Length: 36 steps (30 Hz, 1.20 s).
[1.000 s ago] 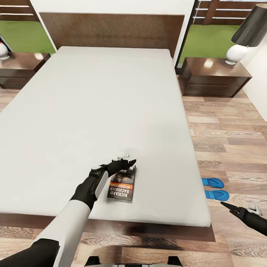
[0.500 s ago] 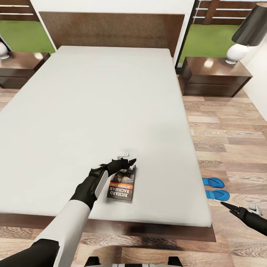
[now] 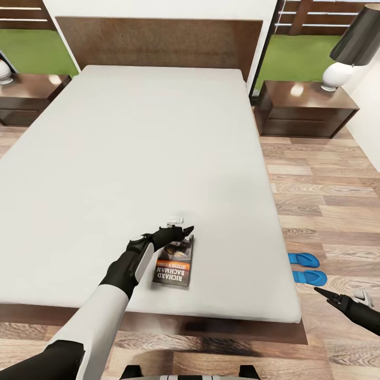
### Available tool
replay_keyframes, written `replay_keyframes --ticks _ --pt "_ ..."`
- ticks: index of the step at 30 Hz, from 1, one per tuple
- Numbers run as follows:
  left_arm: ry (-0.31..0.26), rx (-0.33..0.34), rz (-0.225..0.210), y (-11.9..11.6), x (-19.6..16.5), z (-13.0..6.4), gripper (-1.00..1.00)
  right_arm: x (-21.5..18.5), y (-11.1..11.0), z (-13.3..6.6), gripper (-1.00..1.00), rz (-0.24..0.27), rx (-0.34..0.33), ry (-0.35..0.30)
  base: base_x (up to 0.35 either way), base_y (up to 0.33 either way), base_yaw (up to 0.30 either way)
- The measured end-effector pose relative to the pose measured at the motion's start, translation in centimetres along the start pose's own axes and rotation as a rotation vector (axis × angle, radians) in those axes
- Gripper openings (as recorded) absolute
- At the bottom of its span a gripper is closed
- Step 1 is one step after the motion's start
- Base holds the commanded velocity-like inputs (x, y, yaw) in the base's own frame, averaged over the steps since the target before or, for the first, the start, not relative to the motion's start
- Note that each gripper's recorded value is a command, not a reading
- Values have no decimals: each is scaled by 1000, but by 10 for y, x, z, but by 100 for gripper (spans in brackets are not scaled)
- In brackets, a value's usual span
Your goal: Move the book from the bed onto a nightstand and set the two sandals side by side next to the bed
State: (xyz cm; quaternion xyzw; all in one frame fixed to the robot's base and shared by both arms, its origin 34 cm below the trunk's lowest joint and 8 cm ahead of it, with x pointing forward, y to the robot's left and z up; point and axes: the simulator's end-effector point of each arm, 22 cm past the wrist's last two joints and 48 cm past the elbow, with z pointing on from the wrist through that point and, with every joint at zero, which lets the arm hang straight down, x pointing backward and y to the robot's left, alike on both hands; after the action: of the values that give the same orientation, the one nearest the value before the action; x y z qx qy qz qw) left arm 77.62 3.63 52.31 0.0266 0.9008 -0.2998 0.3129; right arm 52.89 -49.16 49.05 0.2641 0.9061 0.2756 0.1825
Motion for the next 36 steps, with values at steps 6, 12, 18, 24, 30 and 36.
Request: replay_keyframes --ticks 6,12,18,24,30,36 --pt "5 -2 2 1 3 1 100 0 0 0 100 0 -1 0 -143 0 0" --pt "6 -2 2 1 3 1 100 0 0 0 100 0 0 0 -43 0 0" --pt "5 -2 2 1 4 0 100 0 0 0 100 0 0 0 -2 0 0" --pt "5 -2 2 1 4 0 100 0 0 0 100 0 0 0 0 0 0" --pt "4 -2 2 1 4 0 100 0 0 0 100 0 0 0 0 0 0" --pt "4 -2 2 1 4 0 100 0 0 0 100 0 0 0 0 0 0"
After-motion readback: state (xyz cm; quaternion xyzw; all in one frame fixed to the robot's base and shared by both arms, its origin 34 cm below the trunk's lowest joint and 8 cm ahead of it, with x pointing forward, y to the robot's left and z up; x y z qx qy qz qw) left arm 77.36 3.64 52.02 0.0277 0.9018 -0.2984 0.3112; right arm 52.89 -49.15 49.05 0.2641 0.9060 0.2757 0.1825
